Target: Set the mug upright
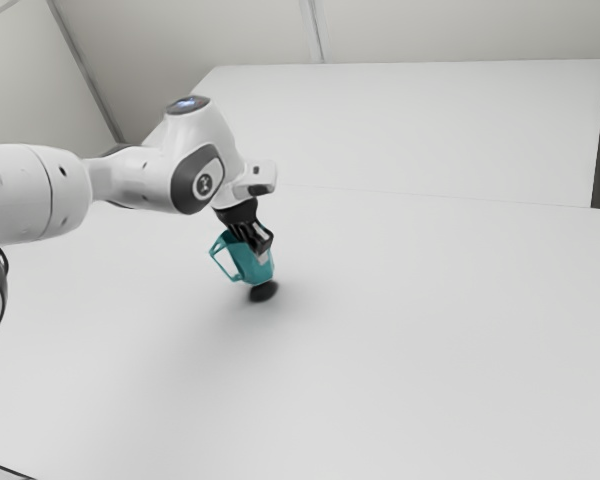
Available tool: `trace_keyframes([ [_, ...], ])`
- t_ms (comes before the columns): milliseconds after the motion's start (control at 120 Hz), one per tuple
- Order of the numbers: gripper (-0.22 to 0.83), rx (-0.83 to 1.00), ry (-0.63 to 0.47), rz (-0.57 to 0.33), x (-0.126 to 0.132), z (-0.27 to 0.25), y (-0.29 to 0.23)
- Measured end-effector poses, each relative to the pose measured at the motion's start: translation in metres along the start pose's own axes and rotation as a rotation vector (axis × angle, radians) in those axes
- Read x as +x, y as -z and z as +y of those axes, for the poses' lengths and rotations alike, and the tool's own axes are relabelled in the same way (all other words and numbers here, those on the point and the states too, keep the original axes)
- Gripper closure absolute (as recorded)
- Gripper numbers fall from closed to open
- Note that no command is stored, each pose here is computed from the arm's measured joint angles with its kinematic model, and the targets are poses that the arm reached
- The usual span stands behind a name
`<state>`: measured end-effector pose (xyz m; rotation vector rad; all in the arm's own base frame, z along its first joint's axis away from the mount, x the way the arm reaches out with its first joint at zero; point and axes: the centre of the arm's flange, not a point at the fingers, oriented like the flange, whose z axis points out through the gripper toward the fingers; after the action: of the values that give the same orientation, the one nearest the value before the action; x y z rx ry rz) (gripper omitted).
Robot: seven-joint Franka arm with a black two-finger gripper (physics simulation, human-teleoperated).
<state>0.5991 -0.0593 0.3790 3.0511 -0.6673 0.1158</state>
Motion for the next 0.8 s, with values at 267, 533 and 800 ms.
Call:
trace_keyframes([
  [267, 0.78, 0.113, -0.050, -0.035, 0.023, 0.022, -0.027],
  [533, 0.78, 0.124, 0.007, -0.054, 0.025, 0.019, -0.046],
  [800, 0.56, 0.113, 0.056, -0.062, 0.023, 0.017, -0.054],
])
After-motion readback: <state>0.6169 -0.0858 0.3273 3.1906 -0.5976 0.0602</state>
